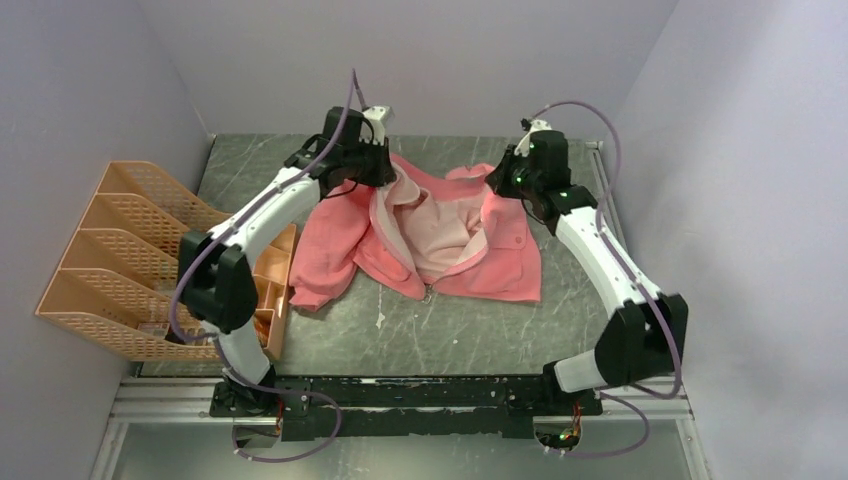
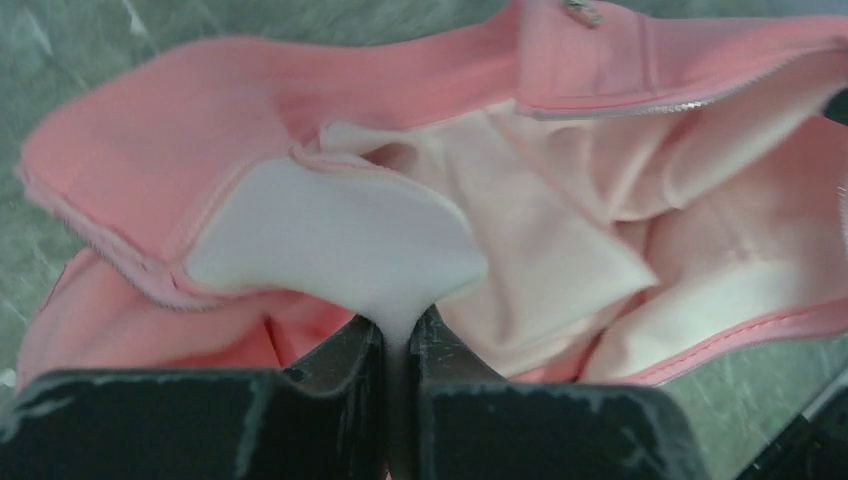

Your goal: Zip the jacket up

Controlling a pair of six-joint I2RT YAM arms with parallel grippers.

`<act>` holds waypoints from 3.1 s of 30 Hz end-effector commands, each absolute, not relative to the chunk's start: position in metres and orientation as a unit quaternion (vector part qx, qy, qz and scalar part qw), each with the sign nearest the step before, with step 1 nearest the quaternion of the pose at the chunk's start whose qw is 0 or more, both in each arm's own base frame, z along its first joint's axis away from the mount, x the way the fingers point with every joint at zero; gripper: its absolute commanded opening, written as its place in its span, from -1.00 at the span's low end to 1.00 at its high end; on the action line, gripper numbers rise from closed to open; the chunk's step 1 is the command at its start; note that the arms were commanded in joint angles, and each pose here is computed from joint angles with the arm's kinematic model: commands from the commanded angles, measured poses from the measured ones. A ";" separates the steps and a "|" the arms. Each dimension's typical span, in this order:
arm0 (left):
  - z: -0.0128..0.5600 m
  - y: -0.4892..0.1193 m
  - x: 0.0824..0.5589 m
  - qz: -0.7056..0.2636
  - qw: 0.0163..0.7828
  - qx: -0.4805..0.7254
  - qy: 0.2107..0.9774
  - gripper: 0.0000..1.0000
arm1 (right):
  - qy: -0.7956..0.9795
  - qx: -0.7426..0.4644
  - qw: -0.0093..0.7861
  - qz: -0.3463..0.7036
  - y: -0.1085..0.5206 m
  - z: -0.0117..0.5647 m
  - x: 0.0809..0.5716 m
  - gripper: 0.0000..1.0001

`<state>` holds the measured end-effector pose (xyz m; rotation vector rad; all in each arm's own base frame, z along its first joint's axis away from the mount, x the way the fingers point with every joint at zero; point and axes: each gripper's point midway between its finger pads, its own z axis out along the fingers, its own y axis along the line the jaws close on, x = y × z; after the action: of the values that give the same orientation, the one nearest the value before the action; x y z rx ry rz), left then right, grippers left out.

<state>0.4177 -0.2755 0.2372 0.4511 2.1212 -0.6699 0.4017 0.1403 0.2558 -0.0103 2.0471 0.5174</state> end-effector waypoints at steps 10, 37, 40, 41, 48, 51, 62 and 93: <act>0.191 -0.252 0.496 -0.160 0.423 0.108 0.885 -0.84 | 0.856 0.076 0.489 0.152 0.132 0.208 0.489 -1.00; 0.197 -0.233 0.491 -0.152 0.432 0.047 0.888 0.96 | 0.855 0.044 0.493 0.157 0.175 0.226 0.464 0.43; 0.206 -0.242 0.473 -0.149 0.437 0.054 0.885 0.98 | 0.854 0.040 0.497 0.149 0.174 0.228 0.438 0.46; 0.209 -0.243 0.468 -0.147 0.439 0.054 0.885 0.99 | 0.854 0.038 0.498 0.147 0.173 0.227 0.430 0.46; 0.221 -0.255 0.424 -0.154 0.439 0.059 0.883 0.99 | 0.861 0.007 0.486 0.150 0.178 0.218 0.364 0.48; 0.215 -0.260 0.401 -0.155 0.433 0.067 0.885 0.99 | 0.870 -0.012 0.470 0.149 0.178 0.205 0.337 0.48; 0.193 -0.265 0.323 -0.206 0.393 0.094 0.891 0.98 | 0.909 -0.030 0.385 0.159 0.179 0.132 0.262 0.41; 0.157 -0.255 0.265 -0.252 0.340 0.108 0.899 0.93 | 0.920 0.000 0.391 0.014 0.158 0.057 0.265 -1.00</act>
<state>0.2673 -0.2421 0.1540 0.2592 2.3577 -0.5895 0.2647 0.1663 0.0509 -0.0352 2.3647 0.0810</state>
